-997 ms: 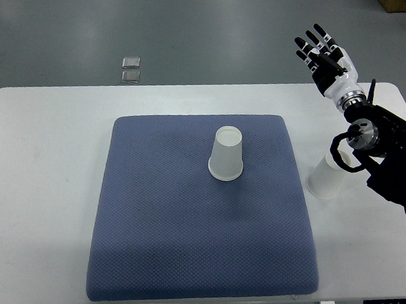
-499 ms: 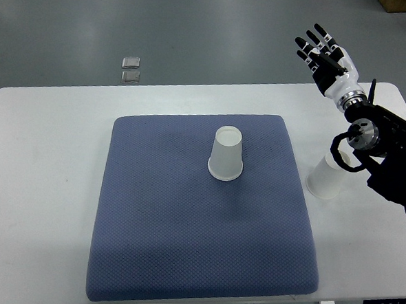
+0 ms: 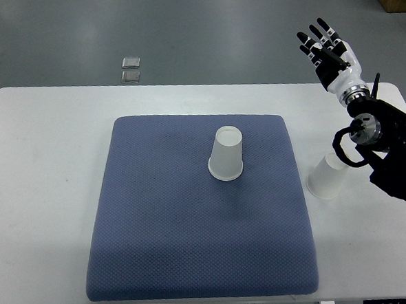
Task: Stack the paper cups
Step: 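Lower the right hand and reach toward the white cup beside the pad, then close the right hand fingers around the white paper cup, then lift the cup with the right hand and carry it over the upside-down cup, then lower the held cup onto the upside-down cup on the pad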
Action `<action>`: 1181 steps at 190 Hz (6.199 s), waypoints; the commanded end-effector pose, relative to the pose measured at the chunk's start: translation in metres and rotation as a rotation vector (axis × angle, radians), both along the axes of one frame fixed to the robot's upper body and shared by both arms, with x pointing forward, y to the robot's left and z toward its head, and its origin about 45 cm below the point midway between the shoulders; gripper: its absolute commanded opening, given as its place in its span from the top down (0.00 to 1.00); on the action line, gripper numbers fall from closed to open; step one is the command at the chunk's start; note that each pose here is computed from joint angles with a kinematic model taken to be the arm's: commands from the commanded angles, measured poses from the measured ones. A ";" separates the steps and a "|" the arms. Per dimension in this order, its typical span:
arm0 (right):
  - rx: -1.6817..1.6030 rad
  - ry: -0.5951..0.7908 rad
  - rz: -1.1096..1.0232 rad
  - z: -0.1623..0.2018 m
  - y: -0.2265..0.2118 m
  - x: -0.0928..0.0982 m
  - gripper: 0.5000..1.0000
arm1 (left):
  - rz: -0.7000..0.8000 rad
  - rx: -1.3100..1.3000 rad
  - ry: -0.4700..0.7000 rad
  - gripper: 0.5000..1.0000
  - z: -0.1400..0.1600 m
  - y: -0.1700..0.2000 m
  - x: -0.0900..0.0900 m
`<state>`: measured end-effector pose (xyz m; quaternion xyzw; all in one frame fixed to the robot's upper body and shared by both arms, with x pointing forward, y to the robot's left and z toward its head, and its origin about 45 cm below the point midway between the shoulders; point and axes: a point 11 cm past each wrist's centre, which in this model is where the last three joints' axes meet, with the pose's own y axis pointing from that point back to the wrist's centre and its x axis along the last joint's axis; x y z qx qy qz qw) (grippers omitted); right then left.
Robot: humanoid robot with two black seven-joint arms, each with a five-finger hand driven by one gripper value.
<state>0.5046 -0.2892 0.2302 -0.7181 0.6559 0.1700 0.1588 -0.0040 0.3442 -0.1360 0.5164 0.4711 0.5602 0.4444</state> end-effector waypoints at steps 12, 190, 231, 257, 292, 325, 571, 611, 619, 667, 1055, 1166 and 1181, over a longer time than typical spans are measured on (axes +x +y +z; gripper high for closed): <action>-0.040 -0.022 -0.007 0.017 -0.014 0.005 0.18 | 0.000 0.000 0.000 0.00 0.000 0.000 0.000; -1.231 -0.085 0.767 0.068 -0.044 -0.067 0.18 | 0.000 0.000 0.000 0.00 0.000 0.000 0.000; -1.416 -0.061 0.971 0.055 -0.047 -0.093 0.18 | 0.000 0.000 0.000 0.00 0.000 0.000 0.000; -1.554 -0.078 1.083 0.041 -0.040 -0.105 0.18 | 0.000 0.000 0.000 0.00 0.000 0.000 0.000; -1.755 -0.118 1.130 0.027 -0.041 -0.105 0.19 | 0.000 0.000 0.000 0.00 0.000 0.000 0.000; -1.832 -0.131 1.153 0.010 -0.044 -0.110 0.19 | 0.000 0.000 0.000 0.00 0.000 0.000 0.000; -1.938 -0.167 1.141 -0.038 -0.042 -0.109 0.26 | 0.000 0.000 0.000 0.00 0.000 0.000 0.000; -1.950 -0.163 1.132 -0.039 -0.046 -0.108 0.41 | 0.000 0.000 0.000 0.00 0.000 0.000 0.000; -1.953 -0.162 1.132 -0.039 -0.047 -0.108 0.46 | 0.000 0.000 0.000 0.00 0.000 0.000 0.000; -1.953 -0.170 1.135 -0.038 -0.044 -0.107 0.55 | 0.000 0.000 0.000 0.00 0.000 0.000 0.000; -1.946 -0.657 1.341 0.140 0.173 -0.077 0.54 | 0.000 0.000 0.000 0.00 0.000 0.000 0.000; -1.923 -0.609 1.338 0.119 0.171 -0.068 0.53 | 0.000 0.000 0.000 0.00 0.000 0.000 0.000; -1.924 -0.616 1.342 0.118 0.175 -0.069 0.53 | 0.000 0.000 0.000 0.00 0.000 0.000 0.000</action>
